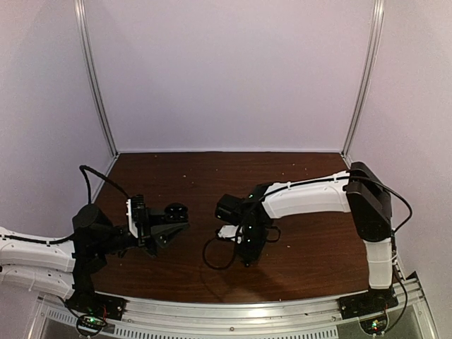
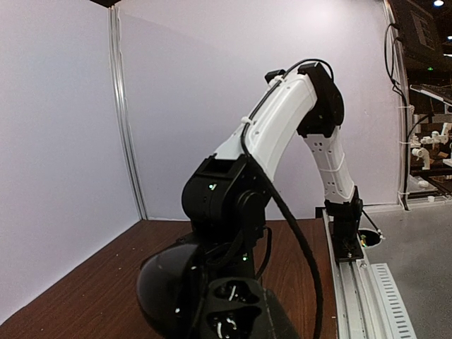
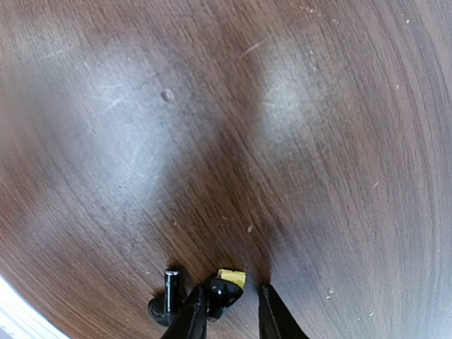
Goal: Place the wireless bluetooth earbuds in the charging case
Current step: Pick up the left earbud from the center of the board.
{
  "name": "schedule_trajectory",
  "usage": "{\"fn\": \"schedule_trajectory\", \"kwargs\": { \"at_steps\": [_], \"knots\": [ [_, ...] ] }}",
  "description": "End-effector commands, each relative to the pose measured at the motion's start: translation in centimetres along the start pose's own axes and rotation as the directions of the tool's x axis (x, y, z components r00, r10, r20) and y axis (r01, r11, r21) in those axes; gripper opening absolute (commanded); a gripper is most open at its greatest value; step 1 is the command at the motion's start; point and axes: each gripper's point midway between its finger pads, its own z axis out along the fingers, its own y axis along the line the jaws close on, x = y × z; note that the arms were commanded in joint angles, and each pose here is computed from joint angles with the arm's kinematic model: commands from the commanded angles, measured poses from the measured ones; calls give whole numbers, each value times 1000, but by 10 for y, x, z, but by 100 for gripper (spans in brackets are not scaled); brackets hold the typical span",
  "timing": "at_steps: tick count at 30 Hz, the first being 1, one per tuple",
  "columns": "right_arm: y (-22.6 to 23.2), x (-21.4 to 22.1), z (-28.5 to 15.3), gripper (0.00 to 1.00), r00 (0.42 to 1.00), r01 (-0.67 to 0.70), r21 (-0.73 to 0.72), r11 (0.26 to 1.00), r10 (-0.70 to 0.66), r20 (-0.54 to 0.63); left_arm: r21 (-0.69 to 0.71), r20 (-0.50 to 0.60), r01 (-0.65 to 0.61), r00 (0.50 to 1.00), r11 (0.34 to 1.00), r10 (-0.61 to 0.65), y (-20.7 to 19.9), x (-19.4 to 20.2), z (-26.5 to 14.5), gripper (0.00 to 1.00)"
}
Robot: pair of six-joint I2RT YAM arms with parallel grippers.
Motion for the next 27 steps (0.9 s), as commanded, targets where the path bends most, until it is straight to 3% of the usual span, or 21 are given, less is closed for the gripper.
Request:
{"fn": "schedule_trajectory", "kwargs": {
  "at_steps": [1, 12, 19, 27],
  "knots": [
    [-4, -7, 12, 25, 1000, -8, -10, 1000, 8, 5, -4, 31, -23, 999, 1000, 23, 2, -9, 0, 15],
    [-4, -7, 13, 25, 1000, -5, -21, 1000, 5, 1, -3, 29, -25, 999, 1000, 25, 2, -9, 0, 15],
    [-2, -11, 11, 31, 1000, 1, -23, 1000, -1, -2, 2, 27, -25, 999, 1000, 25, 1, -7, 1, 15],
    [-3, -6, 17, 24, 1000, 2, -16, 1000, -3, -21, -2, 26, -26, 999, 1000, 26, 2, -8, 1, 15]
  ]
}}
